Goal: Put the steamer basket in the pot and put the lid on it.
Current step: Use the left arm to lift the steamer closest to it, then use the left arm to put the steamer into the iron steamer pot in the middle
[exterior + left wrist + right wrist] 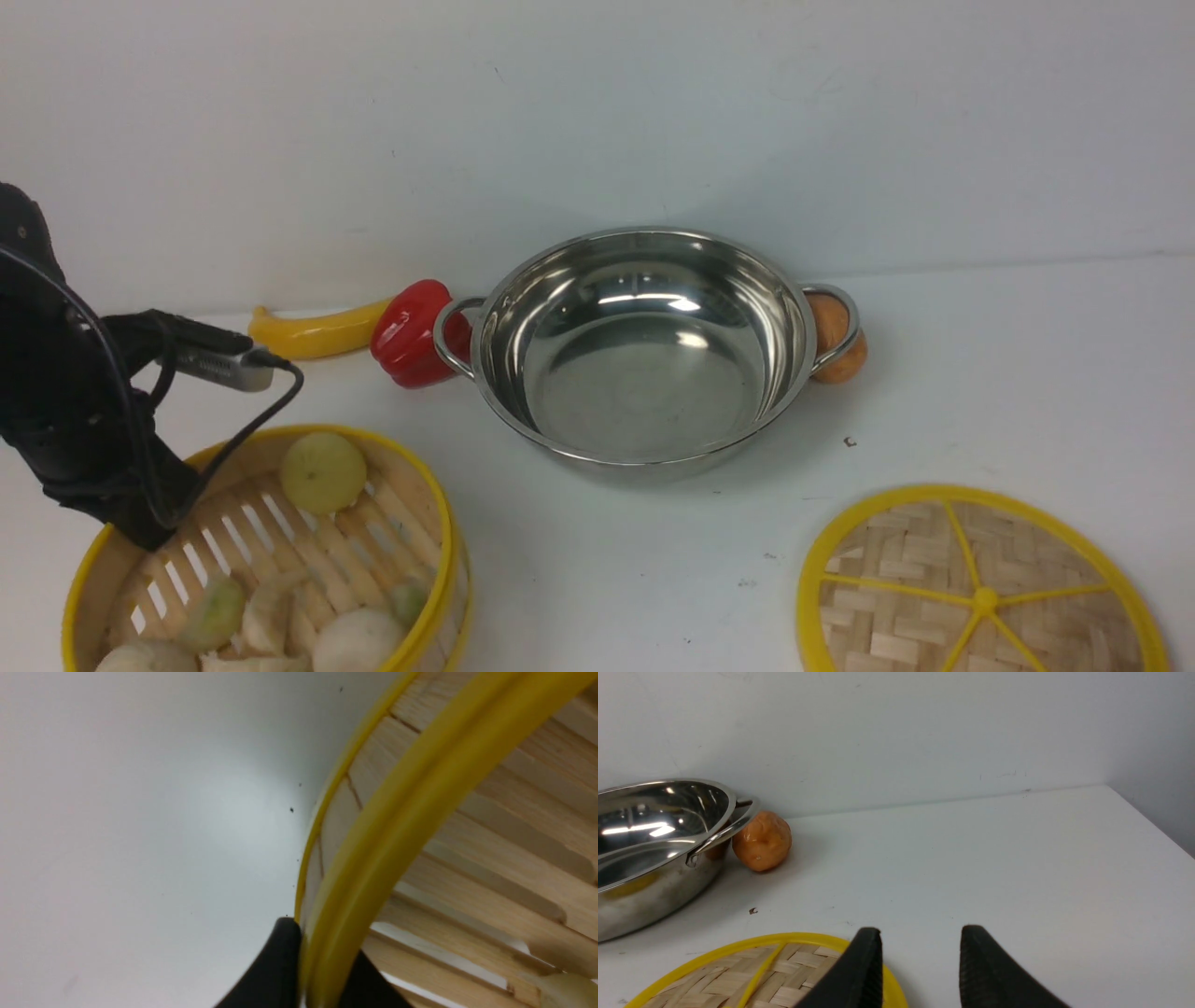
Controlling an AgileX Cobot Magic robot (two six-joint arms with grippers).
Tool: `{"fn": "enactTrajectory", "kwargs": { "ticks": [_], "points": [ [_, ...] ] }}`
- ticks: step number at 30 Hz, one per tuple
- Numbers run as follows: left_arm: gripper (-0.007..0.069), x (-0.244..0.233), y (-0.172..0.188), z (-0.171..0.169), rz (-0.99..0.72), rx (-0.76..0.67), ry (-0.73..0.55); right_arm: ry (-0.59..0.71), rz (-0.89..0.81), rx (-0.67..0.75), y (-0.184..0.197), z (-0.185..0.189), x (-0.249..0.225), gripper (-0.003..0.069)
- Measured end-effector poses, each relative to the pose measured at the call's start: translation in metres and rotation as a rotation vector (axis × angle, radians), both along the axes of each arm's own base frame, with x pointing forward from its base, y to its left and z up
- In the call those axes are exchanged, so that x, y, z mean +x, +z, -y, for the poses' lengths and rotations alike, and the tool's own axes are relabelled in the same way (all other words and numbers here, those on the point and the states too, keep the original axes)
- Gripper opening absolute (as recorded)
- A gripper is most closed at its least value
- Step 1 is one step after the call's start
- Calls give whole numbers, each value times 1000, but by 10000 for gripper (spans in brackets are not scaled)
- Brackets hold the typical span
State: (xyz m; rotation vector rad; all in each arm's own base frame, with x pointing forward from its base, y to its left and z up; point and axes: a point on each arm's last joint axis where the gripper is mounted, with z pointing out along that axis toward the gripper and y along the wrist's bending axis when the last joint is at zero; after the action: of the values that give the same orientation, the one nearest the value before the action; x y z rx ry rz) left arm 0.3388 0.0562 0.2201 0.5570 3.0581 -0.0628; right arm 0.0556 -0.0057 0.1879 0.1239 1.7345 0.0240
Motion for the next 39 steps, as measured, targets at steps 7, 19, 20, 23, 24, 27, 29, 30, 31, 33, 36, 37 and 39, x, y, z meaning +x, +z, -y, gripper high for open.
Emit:
{"fn": "enactTrajectory", "kwargs": {
  "ticks": [7,19,20,23,24,27,29,30,31,33,36,37,39],
  "points": [
    [29,19,35,2,115,-36,4,-1,0,3,0,0,0,249],
    [29,23,44,6,152,-88,-18,-1,0,3,0,0,0,249],
    [29,23,45,7,153,-96,-22,-1,0,3,0,0,0,249],
    [29,24,45,11,163,-135,-33,-1,0,3,0,0,0,249],
    [29,24,45,12,166,-146,-36,-1,0,3,0,0,0,249],
    [29,25,46,13,172,-164,-45,-1,0,3,0,0,0,249],
    [29,25,46,14,175,-170,-51,-1,0,3,0,0,0,249],
    [29,25,46,15,175,-170,-57,-1,0,3,0,0,0,249],
    [29,25,46,17,175,-171,-67,-1,0,3,0,0,0,249],
    [29,25,46,20,175,-170,-77,-1,0,3,0,0,0,249],
    [29,26,46,29,173,-172,-107,-1,0,3,0,0,0,249],
    [29,27,46,35,174,-179,-123,-1,0,3,0,0,0,249],
    [29,27,47,38,175,-191,-128,-1,0,3,0,0,0,249]
  ]
}}
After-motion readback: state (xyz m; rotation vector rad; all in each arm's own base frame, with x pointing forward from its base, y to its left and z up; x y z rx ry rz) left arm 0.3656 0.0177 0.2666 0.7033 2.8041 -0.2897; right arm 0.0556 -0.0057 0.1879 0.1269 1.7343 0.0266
